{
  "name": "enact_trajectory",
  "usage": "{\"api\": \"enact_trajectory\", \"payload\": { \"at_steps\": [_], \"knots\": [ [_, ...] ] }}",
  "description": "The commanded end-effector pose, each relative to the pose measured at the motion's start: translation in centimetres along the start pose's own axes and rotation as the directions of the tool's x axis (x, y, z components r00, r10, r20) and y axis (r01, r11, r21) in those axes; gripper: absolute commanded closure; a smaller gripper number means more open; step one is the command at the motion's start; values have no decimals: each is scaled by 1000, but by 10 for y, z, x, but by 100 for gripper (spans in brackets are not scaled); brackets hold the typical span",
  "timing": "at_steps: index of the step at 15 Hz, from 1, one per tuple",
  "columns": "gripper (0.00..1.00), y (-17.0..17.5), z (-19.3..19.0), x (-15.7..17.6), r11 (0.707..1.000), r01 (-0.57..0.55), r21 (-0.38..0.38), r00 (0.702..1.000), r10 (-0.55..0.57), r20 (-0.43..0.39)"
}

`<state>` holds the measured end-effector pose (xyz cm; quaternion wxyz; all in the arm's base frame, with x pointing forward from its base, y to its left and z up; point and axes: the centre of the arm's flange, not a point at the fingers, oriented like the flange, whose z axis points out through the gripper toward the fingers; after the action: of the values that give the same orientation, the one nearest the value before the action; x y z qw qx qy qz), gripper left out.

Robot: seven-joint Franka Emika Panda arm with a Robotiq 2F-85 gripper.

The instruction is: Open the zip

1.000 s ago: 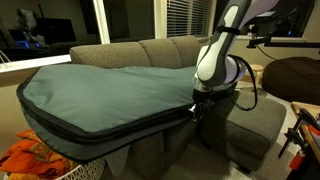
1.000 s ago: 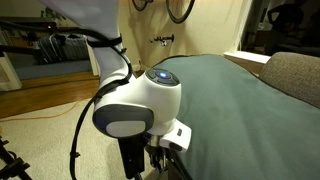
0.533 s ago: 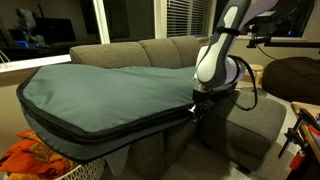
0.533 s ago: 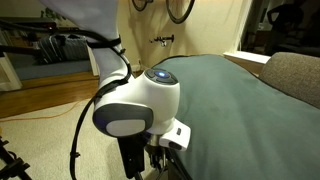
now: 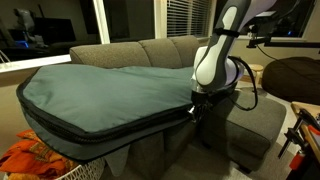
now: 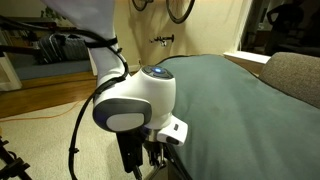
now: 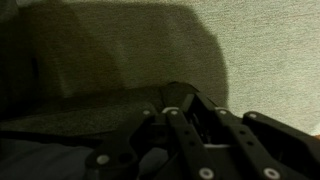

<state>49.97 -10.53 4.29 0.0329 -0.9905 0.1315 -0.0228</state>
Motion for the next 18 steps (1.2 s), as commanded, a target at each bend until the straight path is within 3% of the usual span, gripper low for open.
{"api": "enact_trajectory", "payload": {
  "at_steps": [1, 18],
  "knots": [
    [94, -9, -19, 0, 999, -7, -40, 1000, 8, 19],
    [94, -52, -37, 8, 993, 34, -113, 998, -29, 48]
  ]
}}
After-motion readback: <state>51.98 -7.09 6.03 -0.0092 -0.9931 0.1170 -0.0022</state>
